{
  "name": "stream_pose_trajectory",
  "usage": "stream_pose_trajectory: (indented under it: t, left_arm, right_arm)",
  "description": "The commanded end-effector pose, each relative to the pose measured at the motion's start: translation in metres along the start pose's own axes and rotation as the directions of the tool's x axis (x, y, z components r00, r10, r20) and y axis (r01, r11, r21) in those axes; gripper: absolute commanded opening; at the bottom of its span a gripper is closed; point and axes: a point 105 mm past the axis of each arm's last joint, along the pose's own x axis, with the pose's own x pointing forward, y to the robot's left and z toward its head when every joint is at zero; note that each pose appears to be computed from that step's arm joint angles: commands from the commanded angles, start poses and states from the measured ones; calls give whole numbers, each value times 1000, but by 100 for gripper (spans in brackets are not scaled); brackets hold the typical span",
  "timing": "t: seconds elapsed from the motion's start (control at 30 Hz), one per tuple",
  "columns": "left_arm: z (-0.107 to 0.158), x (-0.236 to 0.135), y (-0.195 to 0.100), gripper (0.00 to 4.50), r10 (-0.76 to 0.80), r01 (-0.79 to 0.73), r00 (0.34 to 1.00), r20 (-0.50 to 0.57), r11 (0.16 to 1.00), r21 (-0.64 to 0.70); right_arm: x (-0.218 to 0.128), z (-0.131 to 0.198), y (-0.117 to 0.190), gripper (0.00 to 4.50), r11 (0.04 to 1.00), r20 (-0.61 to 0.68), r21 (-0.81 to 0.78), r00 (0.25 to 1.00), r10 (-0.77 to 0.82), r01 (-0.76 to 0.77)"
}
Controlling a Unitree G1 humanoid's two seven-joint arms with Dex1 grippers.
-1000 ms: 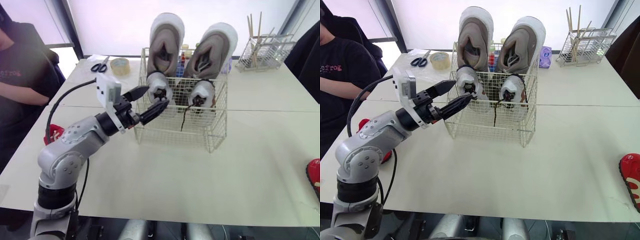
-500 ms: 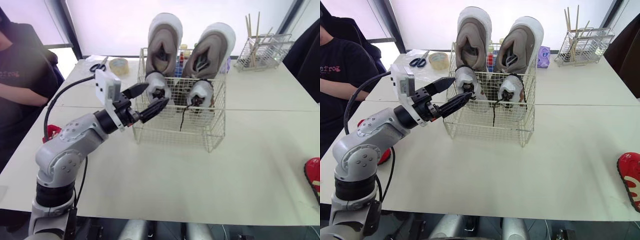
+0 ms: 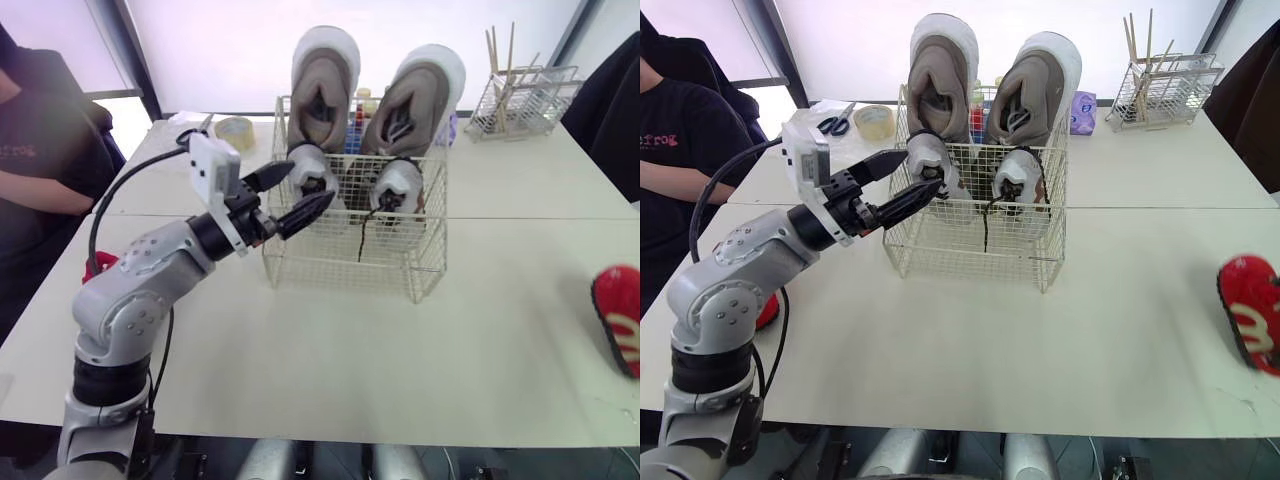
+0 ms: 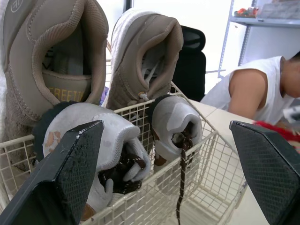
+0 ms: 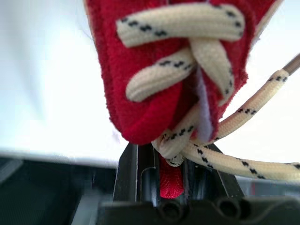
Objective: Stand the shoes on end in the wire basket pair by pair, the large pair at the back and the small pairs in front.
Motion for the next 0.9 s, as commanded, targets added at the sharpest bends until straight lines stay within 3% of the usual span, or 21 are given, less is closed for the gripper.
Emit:
stream_pose_trajectory:
  t: [0.03,0.23,0.4,0.53,0.7,0.9]
  left_arm:
    - [14,4,2,450,-25,22,998,50,998,53]
    - [20,13,7,450,-70,63,995,66,994,90]
    - [28,16,11,450,-98,89,992,74,988,123]
    - [34,16,16,450,-99,86,992,82,985,151]
    - [47,11,20,450,-72,53,994,85,977,207]
    - [55,6,31,450,-33,13,996,82,971,239]
  right_arm:
    - [-18,36,11,7,999,201,-21,979,-38,43]
    - [-36,82,33,7,992,473,-19,875,-101,125]
    - [-54,126,48,7,989,755,36,645,-122,145]
    - [-62,149,55,7,988,868,85,478,-136,127]
    - [-104,186,80,7,992,992,104,57,-109,76]
    - [-149,202,117,7,998,979,-13,-203,24,58]
